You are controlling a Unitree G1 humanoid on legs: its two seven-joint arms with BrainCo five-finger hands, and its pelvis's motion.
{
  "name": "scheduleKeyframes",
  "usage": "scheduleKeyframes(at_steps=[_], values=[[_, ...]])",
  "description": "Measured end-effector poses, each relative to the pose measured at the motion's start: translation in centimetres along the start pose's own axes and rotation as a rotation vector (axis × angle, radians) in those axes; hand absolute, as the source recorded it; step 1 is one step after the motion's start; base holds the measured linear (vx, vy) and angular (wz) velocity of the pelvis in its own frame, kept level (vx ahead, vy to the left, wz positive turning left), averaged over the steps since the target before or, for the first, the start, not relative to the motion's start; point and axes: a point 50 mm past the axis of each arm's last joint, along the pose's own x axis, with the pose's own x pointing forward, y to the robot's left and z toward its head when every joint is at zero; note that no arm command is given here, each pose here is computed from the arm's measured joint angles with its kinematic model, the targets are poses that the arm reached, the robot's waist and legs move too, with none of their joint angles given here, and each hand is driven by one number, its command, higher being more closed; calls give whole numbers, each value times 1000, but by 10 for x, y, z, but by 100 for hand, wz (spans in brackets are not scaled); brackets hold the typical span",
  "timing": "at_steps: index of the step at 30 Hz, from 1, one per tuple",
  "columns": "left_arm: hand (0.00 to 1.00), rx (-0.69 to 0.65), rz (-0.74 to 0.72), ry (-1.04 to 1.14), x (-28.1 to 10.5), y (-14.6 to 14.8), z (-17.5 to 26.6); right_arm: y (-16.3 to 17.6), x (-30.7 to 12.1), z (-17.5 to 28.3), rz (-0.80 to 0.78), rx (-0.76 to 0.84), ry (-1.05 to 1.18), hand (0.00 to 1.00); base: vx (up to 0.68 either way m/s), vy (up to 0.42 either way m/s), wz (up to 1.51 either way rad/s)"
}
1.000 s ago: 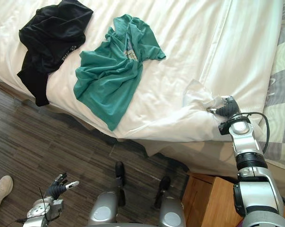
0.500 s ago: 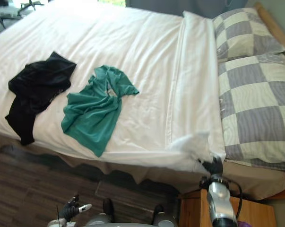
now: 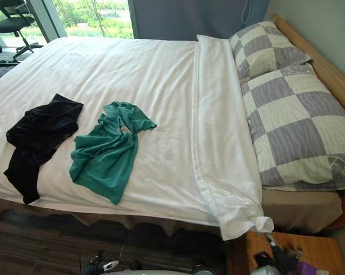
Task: Tidy the bed and pick cloth on bed and put in laundry
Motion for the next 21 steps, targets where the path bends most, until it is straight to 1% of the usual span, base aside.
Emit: scheduleKeyframes(at_steps=[1,2,3,4,6,9,10,11,12,14,15,17,21], values=[[0,-12,5,8,-1,1,-2,-3,3,18,-3,39,-74,100,83,15,-13],[0,-22,12,6,-2,2,-2,-1,4,38,11,76,-156,100,80,17,-16],[0,-28,18,-3,-2,4,0,5,2,61,60,105,-246,100,79,13,-11],[0,-30,20,-6,-2,5,0,7,2,73,84,118,-289,100,72,3,-4],[0,-31,22,0,-2,5,0,32,-4,102,242,155,-399,100,59,3,-1],[0,-28,10,14,-2,2,-1,64,-15,113,438,160,-434,100,10,-2,1],[0,-22,0,23,-2,-1,-1,83,-21,114,550,152,-431,100,-13,-7,7],[0,-17,-4,35,-2,-2,-2,98,-27,112,636,150,-417,100,-24,0,9],[0,-15,-6,38,-2,-3,-3,105,-30,110,678,155,-408,100,-30,8,15],[0,3,-18,52,-2,-5,-4,132,-41,106,846,209,-349,100,-31,5,20],[0,6,-20,54,-2,-6,-4,139,-44,106,884,225,-337,100,-10,-2,28],[0,34,-36,56,-1,-8,-3,163,-56,111,1000,269,-314,100,-19,-2,37],[0,86,-73,47,2,-17,7,199,-72,126,1097,314,-337,100,-45,14,35]])
